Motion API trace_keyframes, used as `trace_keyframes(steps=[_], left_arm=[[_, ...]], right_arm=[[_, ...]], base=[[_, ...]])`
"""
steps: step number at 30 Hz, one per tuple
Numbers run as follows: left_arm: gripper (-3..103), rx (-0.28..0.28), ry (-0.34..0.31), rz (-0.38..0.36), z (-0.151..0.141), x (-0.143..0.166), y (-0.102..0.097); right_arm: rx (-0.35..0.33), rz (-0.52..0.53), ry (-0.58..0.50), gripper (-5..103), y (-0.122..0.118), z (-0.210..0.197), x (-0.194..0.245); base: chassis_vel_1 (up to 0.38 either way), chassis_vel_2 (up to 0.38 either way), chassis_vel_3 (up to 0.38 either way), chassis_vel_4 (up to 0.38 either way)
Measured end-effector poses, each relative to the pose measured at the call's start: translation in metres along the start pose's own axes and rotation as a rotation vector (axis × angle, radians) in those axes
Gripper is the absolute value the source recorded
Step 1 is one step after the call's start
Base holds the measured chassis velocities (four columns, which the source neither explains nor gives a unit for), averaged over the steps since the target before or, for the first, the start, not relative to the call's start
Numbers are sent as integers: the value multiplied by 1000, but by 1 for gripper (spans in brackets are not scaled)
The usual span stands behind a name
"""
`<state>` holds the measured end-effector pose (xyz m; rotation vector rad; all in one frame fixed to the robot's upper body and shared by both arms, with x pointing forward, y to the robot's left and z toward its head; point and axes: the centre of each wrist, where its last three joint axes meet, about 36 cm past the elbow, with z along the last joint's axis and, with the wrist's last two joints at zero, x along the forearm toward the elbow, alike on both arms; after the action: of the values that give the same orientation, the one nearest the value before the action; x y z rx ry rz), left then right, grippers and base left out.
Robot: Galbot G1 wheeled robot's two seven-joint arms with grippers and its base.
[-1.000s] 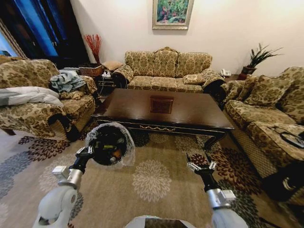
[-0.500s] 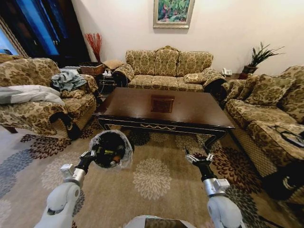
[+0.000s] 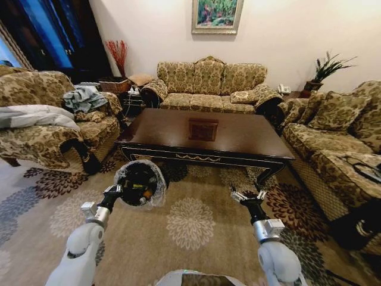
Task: Move to the front of the table and place the trash on the table into the trash bin.
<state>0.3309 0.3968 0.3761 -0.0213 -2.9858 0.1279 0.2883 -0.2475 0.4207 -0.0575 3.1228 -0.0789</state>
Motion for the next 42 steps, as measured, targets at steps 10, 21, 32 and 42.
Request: trace_keyframes(steps=[10, 21, 32, 42], left_arm=[[2, 1, 51, 31, -4, 8, -12], [2, -16, 79, 23, -6, 22, -25], [2, -34, 179, 32, 13, 19, -12], [2, -65, 343, 58, 23, 3, 23]], right_arm=[[-19, 2, -2, 100, -22, 7, 17], [-71, 27, 14, 100, -60, 37, 29], [-73, -5, 7, 100, -49, 43, 17], [-37, -9, -44, 100, -34, 50, 13]], base=[[0, 0, 0, 0], [0, 0, 0, 0], [0, 0, 0, 0], [0, 0, 0, 0]])
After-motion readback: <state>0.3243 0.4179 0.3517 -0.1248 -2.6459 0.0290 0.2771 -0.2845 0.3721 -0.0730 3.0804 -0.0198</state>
